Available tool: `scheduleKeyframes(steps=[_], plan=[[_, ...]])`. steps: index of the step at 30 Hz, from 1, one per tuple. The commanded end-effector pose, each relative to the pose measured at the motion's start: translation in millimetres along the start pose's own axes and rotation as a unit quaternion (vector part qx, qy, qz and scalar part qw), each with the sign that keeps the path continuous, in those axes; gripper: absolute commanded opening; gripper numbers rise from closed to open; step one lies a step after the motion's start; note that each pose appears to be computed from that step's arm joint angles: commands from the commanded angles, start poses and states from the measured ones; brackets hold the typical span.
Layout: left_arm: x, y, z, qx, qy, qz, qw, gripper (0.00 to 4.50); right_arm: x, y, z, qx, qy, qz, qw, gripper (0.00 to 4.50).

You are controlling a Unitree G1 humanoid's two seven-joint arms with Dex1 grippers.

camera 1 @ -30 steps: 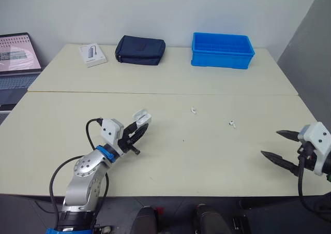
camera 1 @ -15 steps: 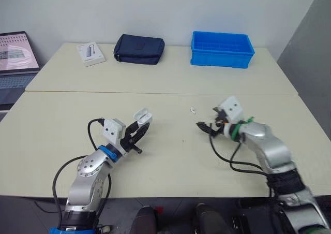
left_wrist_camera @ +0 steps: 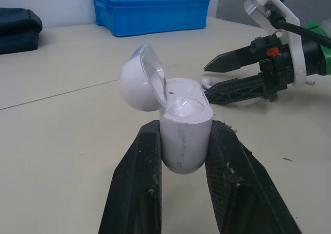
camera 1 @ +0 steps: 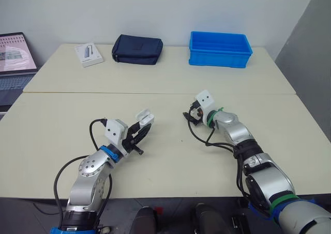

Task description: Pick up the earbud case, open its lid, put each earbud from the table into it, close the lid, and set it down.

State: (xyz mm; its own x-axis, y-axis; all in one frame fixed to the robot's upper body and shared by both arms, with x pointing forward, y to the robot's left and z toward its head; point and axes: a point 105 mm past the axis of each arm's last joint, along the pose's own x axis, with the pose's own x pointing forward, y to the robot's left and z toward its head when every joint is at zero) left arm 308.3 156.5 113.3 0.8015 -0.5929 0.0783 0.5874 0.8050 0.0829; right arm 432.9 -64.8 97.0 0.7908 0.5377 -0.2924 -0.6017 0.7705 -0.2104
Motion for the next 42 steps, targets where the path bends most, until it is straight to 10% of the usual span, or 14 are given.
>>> scheduleKeyframes(steps=[1,9,17,25,42], plan=[[3.0,-6.1,13.5,0.014,-0.021,-0.009,1.0,0.78,1.5,-4.2,-5.4,0.021,0.015,-0.013,1.0,3.22],[4.4,-7.4,12.7,0.012,-0.017,-0.013,1.0,0.78,-9.7,3.5,-18.1,0.055,0.049,0.025,0.997,0.44],[3.6,-12.5,13.7,0.008,-0.016,-0.016,1.0,0.78,-86.2,40.3,-5.4,-0.062,0.025,0.222,0.973,0.42],[-3.8,-25.1,12.6,-0.008,-0.007,-0.025,1.0,0.78,-199.2,13.3,-44.2,-0.25,0.129,0.382,0.88,0.42],[-3.4,-34.2,12.5,-0.016,-0.001,-0.043,0.999,0.78,-223.9,-27.8,-82.3,-0.27,0.221,0.417,0.839,0.42]])
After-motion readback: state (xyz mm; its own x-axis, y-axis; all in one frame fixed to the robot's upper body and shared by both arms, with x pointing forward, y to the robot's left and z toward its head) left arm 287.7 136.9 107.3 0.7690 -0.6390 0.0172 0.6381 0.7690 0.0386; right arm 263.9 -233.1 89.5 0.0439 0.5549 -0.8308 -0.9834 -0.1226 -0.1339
